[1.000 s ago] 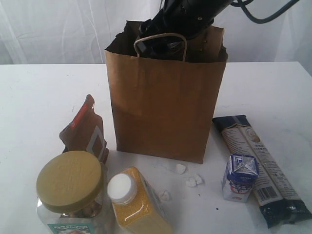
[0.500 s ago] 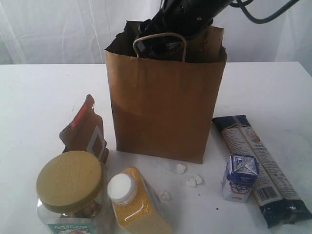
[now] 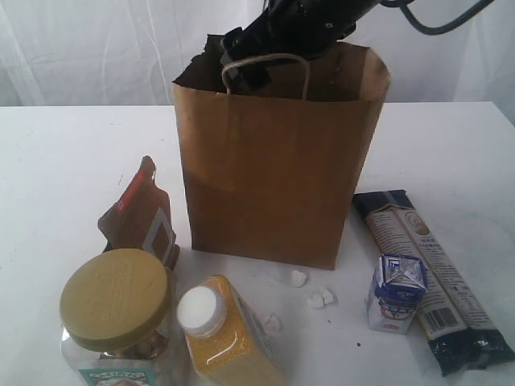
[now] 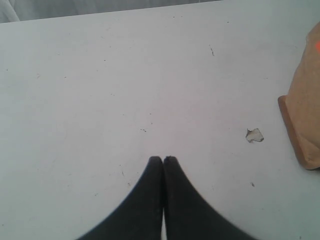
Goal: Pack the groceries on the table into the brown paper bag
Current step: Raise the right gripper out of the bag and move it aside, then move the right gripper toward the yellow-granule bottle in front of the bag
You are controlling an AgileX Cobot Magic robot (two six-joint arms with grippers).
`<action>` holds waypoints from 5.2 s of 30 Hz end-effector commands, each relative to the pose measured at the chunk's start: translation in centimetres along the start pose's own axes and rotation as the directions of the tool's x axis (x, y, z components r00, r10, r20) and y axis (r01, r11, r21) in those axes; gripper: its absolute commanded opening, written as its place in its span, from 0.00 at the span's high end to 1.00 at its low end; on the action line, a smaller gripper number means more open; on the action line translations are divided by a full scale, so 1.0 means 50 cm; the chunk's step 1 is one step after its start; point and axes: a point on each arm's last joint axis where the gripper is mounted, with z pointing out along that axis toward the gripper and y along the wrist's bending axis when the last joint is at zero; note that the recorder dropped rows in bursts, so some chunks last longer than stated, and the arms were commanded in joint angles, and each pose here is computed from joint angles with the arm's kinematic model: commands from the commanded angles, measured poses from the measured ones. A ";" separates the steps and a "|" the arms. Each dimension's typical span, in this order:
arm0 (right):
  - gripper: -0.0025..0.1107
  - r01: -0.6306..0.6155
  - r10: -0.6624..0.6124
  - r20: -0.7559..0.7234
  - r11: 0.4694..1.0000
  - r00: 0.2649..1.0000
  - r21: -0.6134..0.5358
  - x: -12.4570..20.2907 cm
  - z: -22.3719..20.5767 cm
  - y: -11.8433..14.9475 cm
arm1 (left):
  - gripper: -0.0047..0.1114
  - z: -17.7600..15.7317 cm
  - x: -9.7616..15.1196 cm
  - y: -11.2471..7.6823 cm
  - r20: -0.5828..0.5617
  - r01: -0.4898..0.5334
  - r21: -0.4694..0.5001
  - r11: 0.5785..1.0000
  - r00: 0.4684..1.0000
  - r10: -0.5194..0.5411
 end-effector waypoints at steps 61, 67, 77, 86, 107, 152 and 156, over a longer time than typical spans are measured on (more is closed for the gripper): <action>0.98 -0.212 0.237 -0.309 0.971 0.921 0.113 0.182 -0.234 0.010 | 0.96 0.000 0.001 0.000 0.004 0.000 -0.002 1.000 1.000 0.000; 0.98 -0.278 0.240 -0.332 0.958 0.912 -0.072 0.214 -0.253 0.054 | 0.96 0.000 0.001 0.000 0.004 0.000 -0.002 1.000 1.000 0.000; 0.98 -0.260 0.124 -0.363 0.898 0.924 -0.355 0.243 -0.273 0.152 | 0.96 0.000 0.001 0.000 0.004 0.000 -0.002 1.000 1.000 0.000; 0.98 -0.133 -0.140 -0.506 0.875 0.851 -0.465 0.321 -0.165 0.289 | 0.96 0.000 0.001 0.000 0.004 0.000 -0.002 1.000 1.000 0.000; 0.46 0.036 -0.229 -0.337 0.869 0.913 -0.494 0.301 -0.095 0.319 | 0.96 0.000 0.001 0.000 0.004 0.000 -0.002 1.000 1.000 0.000; 0.32 0.109 -0.099 -0.265 0.994 0.959 0.025 0.283 0.022 0.258 | 0.96 0.000 0.001 0.000 0.004 0.000 -0.002 1.000 1.000 0.000; 0.32 0.104 -0.090 -0.270 0.994 0.959 0.038 0.284 0.021 0.256 | 0.96 0.000 0.001 0.000 0.004 0.000 -0.002 1.000 1.000 0.000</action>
